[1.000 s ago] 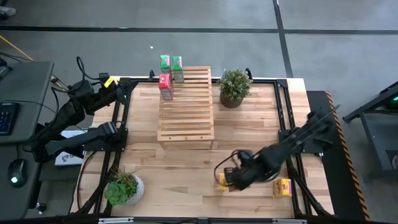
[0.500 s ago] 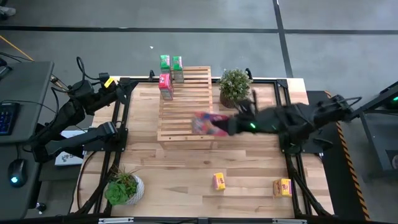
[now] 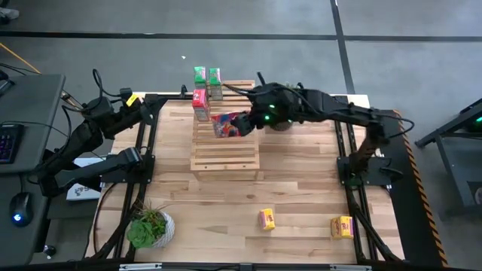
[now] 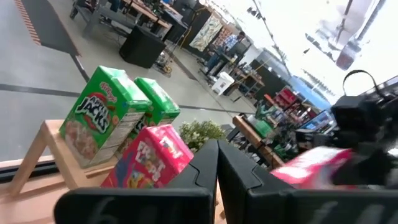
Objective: Stack cereal on shelf
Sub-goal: Put the red cereal box aligned with the other red cereal box on the shelf
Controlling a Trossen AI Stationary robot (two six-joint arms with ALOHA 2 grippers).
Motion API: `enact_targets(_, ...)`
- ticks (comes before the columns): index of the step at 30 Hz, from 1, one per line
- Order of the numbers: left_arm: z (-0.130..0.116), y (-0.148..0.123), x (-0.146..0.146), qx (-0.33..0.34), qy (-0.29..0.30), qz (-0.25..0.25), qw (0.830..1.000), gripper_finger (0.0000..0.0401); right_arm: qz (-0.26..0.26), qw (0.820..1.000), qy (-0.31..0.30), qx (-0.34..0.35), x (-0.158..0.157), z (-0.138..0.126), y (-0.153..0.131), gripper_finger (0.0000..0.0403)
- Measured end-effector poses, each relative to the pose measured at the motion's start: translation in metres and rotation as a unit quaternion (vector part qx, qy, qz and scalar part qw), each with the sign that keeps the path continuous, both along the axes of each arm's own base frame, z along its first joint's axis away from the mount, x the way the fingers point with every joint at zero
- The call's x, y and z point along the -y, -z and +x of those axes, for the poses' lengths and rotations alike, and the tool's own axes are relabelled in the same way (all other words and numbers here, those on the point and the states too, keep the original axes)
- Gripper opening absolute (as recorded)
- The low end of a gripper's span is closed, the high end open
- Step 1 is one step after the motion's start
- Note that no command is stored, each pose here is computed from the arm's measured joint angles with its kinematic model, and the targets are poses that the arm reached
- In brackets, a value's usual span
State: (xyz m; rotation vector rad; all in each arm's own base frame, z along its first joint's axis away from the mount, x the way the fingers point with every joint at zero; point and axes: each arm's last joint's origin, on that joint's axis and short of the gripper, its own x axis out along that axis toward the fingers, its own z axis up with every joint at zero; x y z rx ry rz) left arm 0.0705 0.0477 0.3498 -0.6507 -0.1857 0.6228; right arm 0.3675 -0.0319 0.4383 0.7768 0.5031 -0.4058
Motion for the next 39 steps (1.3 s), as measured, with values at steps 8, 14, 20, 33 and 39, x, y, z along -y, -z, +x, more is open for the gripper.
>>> enact_targets(8,0.0,-0.005,0.0,0.024,-0.001,0.014,1.0,0.0,-0.027,0.992,0.072,-0.097,0.035,0.03,0.031,0.0156)
enact_targets(14,0.0,-0.006,0.0,0.028,-0.001,0.016,0.999,0.0,0.001,0.989,0.104,-0.107,0.052,0.042,0.069,0.0156)
enact_targets(20,0.0,-0.006,0.0,0.029,-0.001,0.016,0.999,0.0,-0.012,0.991,0.114,-0.075,0.053,0.052,0.079,0.0156)
enact_targets(33,0.0,-0.006,0.0,0.031,-0.001,0.013,0.999,0.0,-0.056,0.993,0.035,-0.099,0.052,0.054,0.083,0.0156)
enact_targets(39,0.0,-0.006,0.0,0.031,-0.001,0.013,0.999,0.0,-0.083,0.99,-0.003,-0.116,0.054,0.051,0.081,0.0156)
